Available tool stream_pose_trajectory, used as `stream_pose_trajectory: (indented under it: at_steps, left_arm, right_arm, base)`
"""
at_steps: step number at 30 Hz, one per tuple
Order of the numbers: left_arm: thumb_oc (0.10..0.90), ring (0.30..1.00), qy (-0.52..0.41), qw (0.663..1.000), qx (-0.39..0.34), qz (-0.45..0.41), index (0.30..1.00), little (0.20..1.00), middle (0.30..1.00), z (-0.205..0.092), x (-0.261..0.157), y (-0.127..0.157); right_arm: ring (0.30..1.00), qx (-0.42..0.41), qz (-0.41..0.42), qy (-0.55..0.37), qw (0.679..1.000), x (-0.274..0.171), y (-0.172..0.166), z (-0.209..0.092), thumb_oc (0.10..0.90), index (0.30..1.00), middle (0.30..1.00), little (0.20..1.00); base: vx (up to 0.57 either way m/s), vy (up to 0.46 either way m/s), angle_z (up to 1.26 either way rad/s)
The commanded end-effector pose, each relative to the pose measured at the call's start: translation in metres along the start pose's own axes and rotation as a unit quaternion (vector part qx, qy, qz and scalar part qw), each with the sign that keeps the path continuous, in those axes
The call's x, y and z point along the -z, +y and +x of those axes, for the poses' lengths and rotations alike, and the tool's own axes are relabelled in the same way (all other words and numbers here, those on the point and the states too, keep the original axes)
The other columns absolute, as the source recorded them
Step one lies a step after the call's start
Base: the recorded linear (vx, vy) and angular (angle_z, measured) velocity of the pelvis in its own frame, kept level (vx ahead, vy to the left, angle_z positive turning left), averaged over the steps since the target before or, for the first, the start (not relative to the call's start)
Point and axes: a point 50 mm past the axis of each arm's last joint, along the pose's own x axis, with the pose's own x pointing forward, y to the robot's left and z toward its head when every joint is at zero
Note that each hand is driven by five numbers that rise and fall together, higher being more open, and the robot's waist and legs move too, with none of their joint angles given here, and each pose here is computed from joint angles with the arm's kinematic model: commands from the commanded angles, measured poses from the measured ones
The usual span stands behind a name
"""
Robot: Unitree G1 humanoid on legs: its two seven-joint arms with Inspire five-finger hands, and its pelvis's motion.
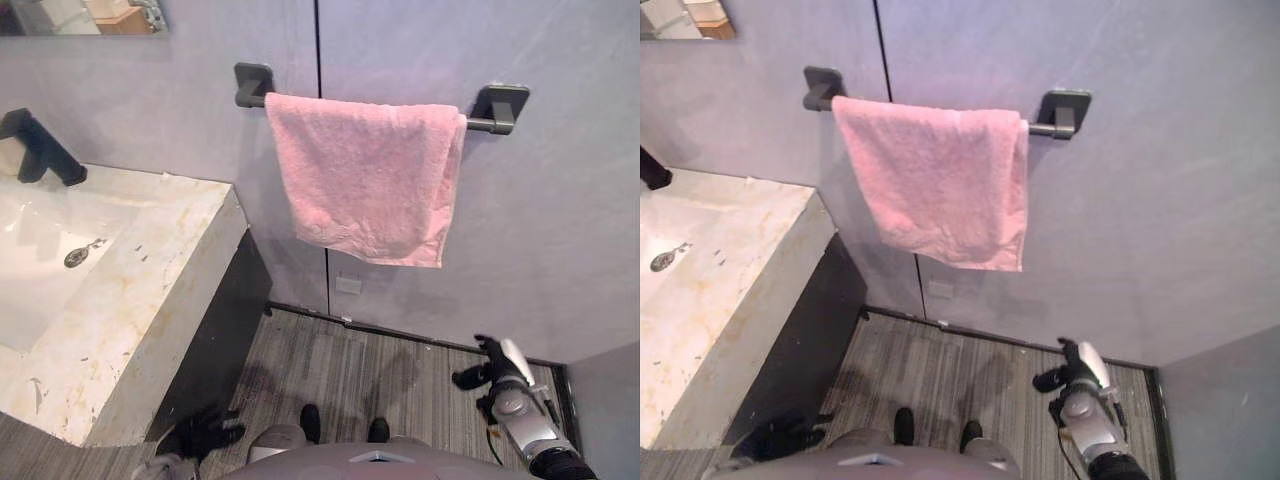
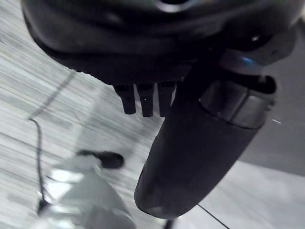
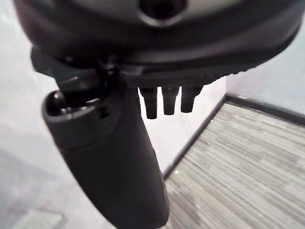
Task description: Organize the bathroom.
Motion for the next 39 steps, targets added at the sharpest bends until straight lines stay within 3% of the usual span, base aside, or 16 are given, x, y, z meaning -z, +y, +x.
stream_pose_trajectory:
  at_steps: [1,7,9,11,18,31,39]
  left_arm:
    - [0.8,0.9,-0.057,0.994,-0.046,0.077,0.9,0.9,0.9,0.006,-0.033,0.001]
    - [0.8,0.9,0.007,0.995,-0.041,0.091,0.9,0.9,0.9,0.015,-0.012,-0.012]
    - [0.8,0.9,0.005,0.995,-0.029,0.095,0.9,0.9,0.9,0.019,-0.018,-0.022]
    - [0.8,0.9,0.002,0.995,-0.023,0.098,0.9,0.9,0.9,0.021,-0.021,-0.027]
    - [0.8,0.9,-0.037,0.994,-0.014,0.103,0.9,0.9,0.9,0.024,-0.04,-0.04]
    - [0.8,0.9,-0.059,0.993,0.002,0.103,0.9,0.9,0.9,0.028,-0.064,-0.049]
    - [0.8,0.9,-0.041,0.988,-0.015,0.147,0.9,0.9,0.9,0.026,-0.051,-0.033]
  right_arm:
    - [0.9,0.033,-0.012,-0.058,0.998,-0.032,-0.02,0.011,0.8,0.9,0.9,0.9]
    - [0.9,-0.107,-0.087,0.069,0.988,0.014,0.031,0.01,0.8,0.9,0.9,0.9]
    - [0.9,-0.182,-0.12,0.16,0.963,0.042,0.05,0.001,0.8,0.9,0.9,0.9]
    - [0.9,-0.204,-0.113,0.182,0.955,0.047,0.054,-0.002,0.8,0.9,0.9,0.9]
    - [0.9,-0.206,-0.08,0.224,0.949,0.053,0.057,-0.005,0.8,0.9,0.9,0.9]
    - [0.9,-0.177,-0.097,0.226,0.953,0.067,0.03,0.002,0.8,0.9,0.9,0.9]
    - [0.9,-0.178,-0.074,0.214,0.958,0.055,0.033,0.005,0.8,0.9,0.9,0.9]
  base:
    - [-0.03,-0.026,0.11]
    - [-0.04,-0.022,0.14]
    - [-0.13,-0.026,0.24]
    - [-0.1,-0.021,0.59]
    - [-0.1,-0.03,0.78]
    - [-0.14,-0.034,0.57]
    - [-0.15,0.021,0.29]
